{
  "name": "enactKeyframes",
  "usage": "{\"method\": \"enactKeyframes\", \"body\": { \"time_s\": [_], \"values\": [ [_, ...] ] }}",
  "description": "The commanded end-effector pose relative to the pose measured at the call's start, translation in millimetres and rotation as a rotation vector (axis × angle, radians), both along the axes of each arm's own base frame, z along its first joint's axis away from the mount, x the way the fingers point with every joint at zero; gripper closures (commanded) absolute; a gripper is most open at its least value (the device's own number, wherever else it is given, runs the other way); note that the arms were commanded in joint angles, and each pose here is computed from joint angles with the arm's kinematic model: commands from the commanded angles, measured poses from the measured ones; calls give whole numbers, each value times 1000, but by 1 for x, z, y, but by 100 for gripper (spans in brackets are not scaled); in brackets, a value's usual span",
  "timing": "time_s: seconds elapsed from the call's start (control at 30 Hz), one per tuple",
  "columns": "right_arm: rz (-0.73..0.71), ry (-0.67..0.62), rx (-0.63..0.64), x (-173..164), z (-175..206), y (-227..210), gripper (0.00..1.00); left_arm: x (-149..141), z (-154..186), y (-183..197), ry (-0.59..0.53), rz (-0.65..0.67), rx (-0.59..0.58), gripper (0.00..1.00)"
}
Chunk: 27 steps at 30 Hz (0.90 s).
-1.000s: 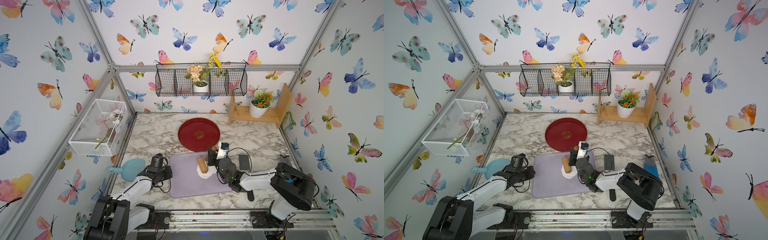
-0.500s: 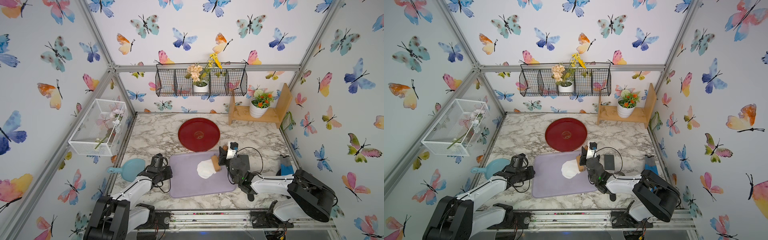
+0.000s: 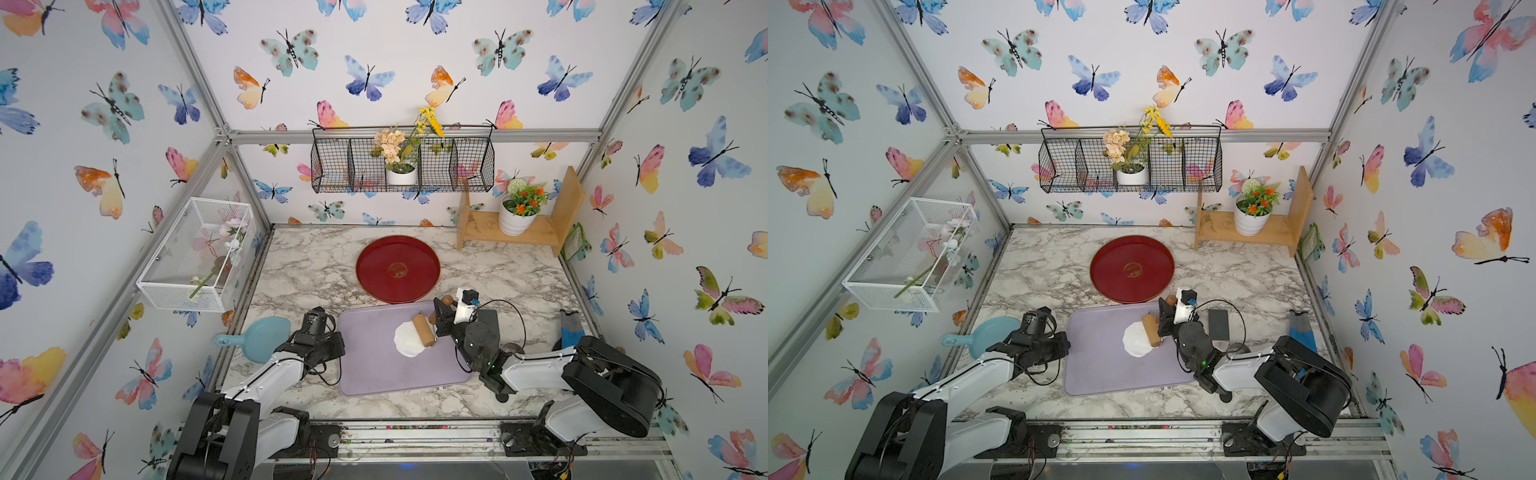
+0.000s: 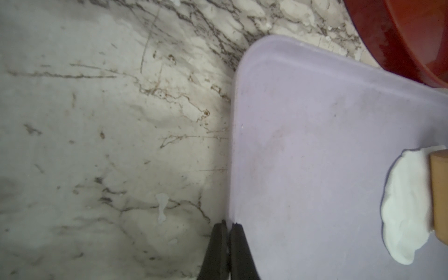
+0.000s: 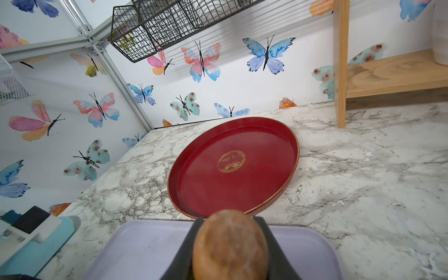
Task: Roll out the dumpling wrappers from the dough
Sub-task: Flatten out the dough on the work surface.
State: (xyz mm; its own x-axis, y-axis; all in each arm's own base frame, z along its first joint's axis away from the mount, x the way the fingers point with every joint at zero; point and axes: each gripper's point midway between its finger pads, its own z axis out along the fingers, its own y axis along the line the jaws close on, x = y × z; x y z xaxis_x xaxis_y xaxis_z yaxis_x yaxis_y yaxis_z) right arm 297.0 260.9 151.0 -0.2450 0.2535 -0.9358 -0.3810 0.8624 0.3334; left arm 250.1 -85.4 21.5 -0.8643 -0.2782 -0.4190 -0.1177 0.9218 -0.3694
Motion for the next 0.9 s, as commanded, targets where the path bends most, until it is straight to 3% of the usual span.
{"method": "enactKeyframes", "body": {
  "time_s": [0.0,0.43,0.87],
  "values": [
    [73,225,-220,-27,-89,-11,98,2,5,-4,-7,12,-41,100],
    [102,340,-263,-38,-128,-3,98,1,6,-4,-9,12,-42,100],
    [121,348,-286,-50,-141,10,98,1,6,-4,-13,12,-44,100]
  ]
}}
